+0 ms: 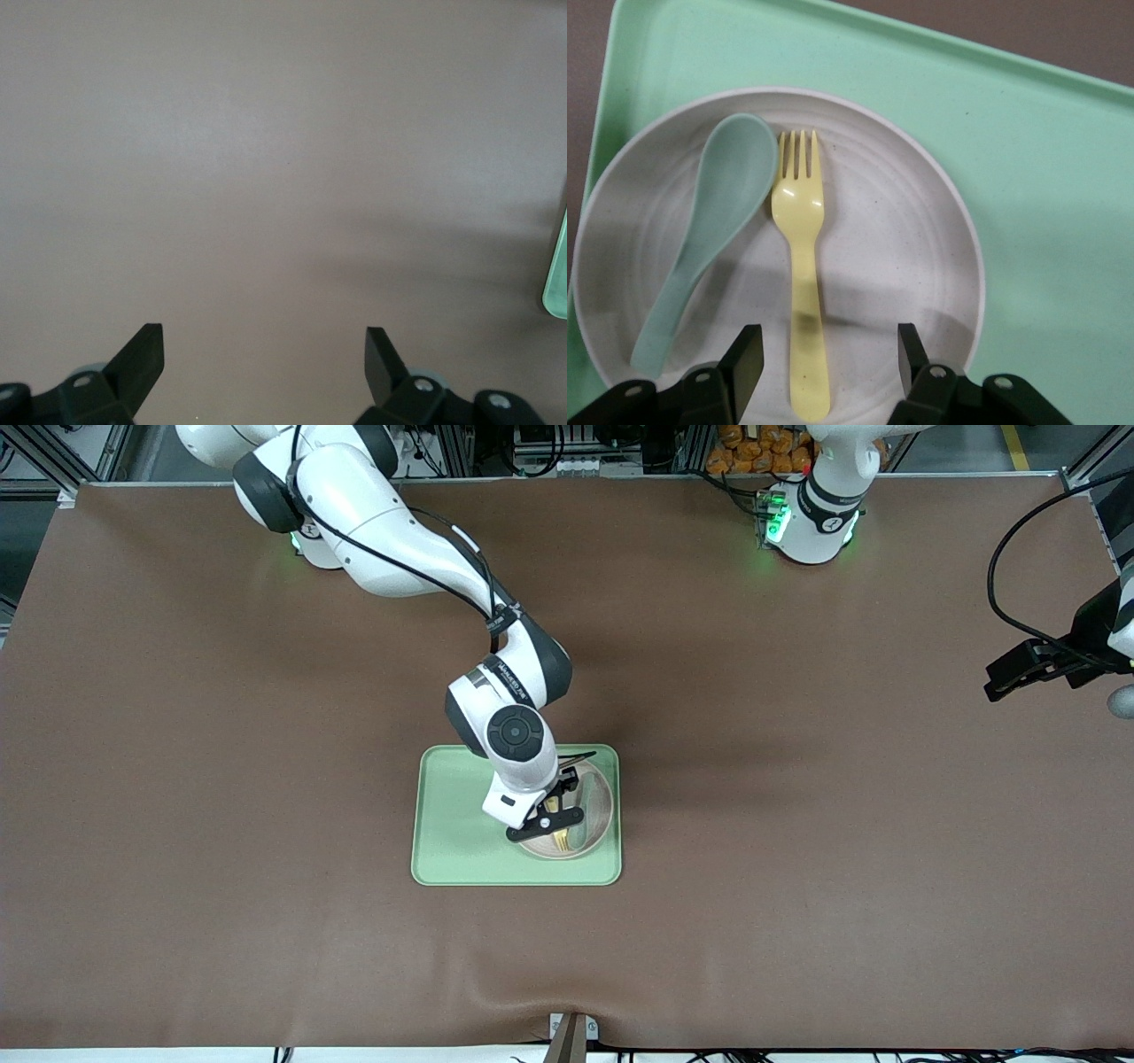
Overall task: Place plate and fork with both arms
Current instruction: 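Grasp the yellow fork on the plate with the right gripper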
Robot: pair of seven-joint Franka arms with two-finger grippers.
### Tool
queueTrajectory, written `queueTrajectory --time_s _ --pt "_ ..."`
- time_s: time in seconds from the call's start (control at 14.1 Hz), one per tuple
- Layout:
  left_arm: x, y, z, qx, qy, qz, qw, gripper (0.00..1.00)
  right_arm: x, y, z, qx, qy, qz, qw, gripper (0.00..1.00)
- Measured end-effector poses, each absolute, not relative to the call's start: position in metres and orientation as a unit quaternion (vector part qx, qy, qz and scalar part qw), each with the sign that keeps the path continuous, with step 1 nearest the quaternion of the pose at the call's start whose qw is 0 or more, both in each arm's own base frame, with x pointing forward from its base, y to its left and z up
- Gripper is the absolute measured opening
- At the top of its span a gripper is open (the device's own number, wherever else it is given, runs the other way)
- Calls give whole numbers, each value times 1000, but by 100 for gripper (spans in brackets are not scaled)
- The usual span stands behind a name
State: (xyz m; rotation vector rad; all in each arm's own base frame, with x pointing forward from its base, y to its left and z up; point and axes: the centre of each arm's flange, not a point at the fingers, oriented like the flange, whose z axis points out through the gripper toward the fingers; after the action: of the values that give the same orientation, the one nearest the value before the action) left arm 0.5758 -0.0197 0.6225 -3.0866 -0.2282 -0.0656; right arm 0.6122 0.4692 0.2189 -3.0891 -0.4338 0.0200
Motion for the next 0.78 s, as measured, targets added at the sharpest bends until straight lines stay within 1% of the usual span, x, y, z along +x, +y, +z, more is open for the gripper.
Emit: queueTrajectory --time_s 0.36,0.5,0.71,0.78 --pt "573 -26 627 -997 -68 -24 23 100 610 471 205 -990 -141 6 10 67" --pt "570 -25 632 -997 -69 -28 24 100 610 471 202 -990 -141 7 9 63" --pt "567 -25 638 -997 -70 -34 24 100 610 471 198 -990 -141 7 9 62" --pt "566 -25 639 -997 -69 -34 24 100 610 471 197 -990 -142 6 8 60"
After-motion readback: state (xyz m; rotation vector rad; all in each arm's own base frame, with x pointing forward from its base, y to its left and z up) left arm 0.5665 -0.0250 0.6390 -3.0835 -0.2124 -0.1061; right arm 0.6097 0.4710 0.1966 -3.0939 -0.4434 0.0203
